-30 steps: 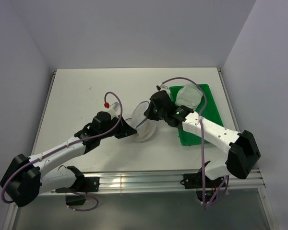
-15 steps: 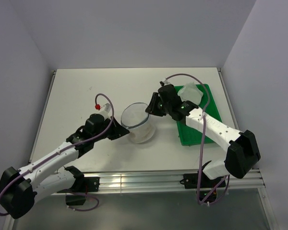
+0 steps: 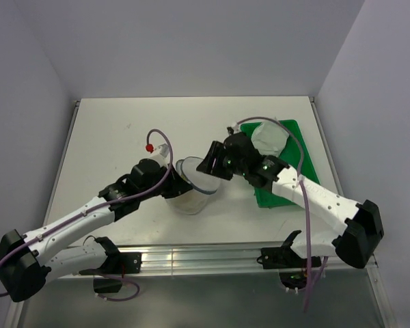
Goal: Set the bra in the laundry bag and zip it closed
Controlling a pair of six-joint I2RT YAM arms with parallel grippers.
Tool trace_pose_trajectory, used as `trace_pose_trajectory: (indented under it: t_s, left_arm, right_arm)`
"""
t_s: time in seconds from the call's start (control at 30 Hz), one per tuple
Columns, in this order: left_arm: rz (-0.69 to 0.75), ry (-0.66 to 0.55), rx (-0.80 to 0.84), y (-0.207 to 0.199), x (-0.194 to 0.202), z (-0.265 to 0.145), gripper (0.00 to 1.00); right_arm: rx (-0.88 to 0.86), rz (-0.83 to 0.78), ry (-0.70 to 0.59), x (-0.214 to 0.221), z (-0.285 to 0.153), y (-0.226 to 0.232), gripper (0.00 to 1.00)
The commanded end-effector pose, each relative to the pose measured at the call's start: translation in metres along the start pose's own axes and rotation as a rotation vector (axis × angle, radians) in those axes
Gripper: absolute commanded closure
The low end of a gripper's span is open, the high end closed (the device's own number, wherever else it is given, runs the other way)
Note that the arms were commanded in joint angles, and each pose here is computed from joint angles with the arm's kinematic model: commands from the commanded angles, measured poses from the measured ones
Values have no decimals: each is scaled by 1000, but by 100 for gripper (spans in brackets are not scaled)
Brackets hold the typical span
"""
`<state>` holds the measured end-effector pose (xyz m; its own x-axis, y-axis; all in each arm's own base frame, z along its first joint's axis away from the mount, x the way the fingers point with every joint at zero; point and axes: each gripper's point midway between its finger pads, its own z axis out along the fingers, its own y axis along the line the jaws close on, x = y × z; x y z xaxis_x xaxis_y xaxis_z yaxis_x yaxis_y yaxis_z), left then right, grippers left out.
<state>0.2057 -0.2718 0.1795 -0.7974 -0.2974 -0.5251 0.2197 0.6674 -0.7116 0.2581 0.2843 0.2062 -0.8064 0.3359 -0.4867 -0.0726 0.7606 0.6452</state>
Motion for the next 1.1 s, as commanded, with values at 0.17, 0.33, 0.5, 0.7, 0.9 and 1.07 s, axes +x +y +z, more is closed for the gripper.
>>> trace_pose_trajectory:
  t_s: [0.17, 0.33, 0.5, 0.7, 0.9, 1.07]
  left_arm:
    - [-40, -17, -55, 14, 12, -2, 100]
    - [-37, 4, -31, 5, 31, -6, 100]
    - [-28, 51, -2, -5, 58, -9, 100]
    - [-19, 64, 16, -15, 70, -13, 100]
    - [-7, 72, 20, -18, 75, -15, 100]
    - [0, 75, 26, -19, 77, -17, 100]
  right_arm:
    - [-61, 166, 47, 59, -33, 8, 40]
    - [-83, 287, 62, 83, -36, 4, 40]
    - [-74, 335, 59, 97, -31, -3, 40]
    - [-50, 393, 38, 104, -23, -13, 40]
    - [-40, 425, 8, 104, -15, -15, 42]
    - [-27, 416, 16, 106, -5, -13, 66]
